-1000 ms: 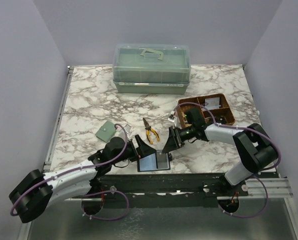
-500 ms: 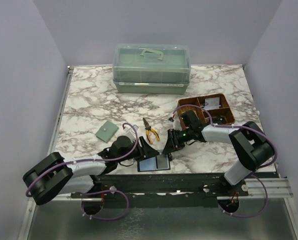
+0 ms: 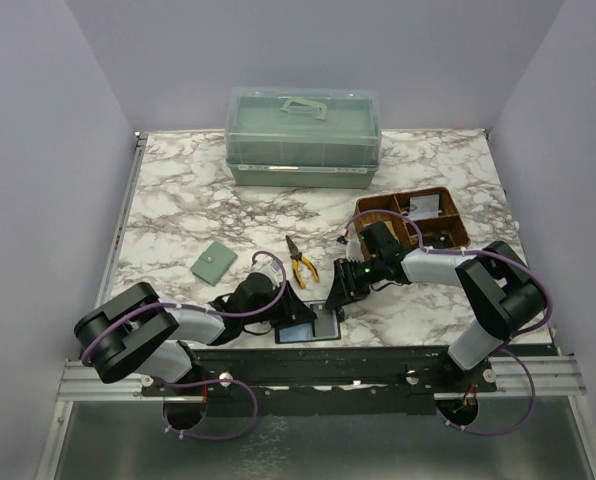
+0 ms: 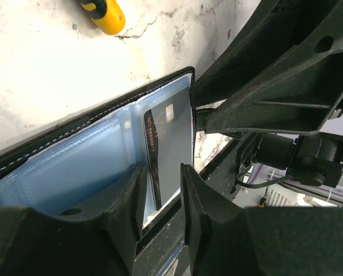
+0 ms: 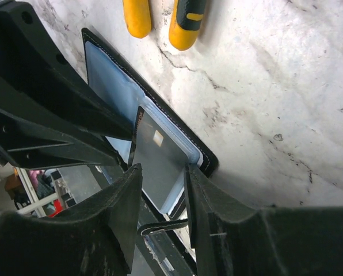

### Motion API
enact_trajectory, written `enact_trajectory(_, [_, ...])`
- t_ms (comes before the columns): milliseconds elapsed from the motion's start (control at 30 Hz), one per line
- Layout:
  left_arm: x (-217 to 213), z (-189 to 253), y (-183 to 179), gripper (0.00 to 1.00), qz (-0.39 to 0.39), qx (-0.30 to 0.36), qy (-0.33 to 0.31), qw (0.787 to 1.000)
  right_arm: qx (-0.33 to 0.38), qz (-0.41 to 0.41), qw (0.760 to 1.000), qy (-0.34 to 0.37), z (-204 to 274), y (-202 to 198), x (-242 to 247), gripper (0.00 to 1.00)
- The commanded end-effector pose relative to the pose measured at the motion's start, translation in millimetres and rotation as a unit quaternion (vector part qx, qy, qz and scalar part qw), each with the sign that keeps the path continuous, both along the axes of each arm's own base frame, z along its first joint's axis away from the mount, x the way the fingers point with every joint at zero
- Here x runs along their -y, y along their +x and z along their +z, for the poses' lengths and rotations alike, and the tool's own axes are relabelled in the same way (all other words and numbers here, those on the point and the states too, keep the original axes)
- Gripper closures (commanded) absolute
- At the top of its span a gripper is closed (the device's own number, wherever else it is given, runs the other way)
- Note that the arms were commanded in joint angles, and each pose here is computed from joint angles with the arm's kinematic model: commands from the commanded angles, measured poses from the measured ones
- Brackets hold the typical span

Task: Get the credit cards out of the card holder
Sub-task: Remove the credit card from the card holder.

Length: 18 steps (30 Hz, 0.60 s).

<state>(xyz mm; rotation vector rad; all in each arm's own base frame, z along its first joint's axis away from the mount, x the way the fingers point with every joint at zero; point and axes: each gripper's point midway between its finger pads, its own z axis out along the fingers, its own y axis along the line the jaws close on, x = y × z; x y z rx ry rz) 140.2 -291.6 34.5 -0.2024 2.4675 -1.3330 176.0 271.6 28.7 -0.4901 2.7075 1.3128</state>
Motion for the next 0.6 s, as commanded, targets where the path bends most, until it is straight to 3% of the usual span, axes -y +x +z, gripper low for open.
enact_trajectory(0, [6.7,1.6,3.6,0.66,-0.002,0.002,-0.004,1.0,0.02,0.002,1.0,-0.018,-1.8,3.3,2.2,0.57])
enact_trajectory(367, [-5.4,-17.4,2.9,0.77,0.028,-0.02,0.021,0.999,0.04,-0.002,0.998,-0.044,-6.4,10.2,7.7,0.55])
enact_trajectory(567, [-14.9,-29.1,3.2,0.83,0.045,-0.029,0.043,0.998,0.047,0.007,0.999,-0.026,4.6,9.7,3.6,0.51])
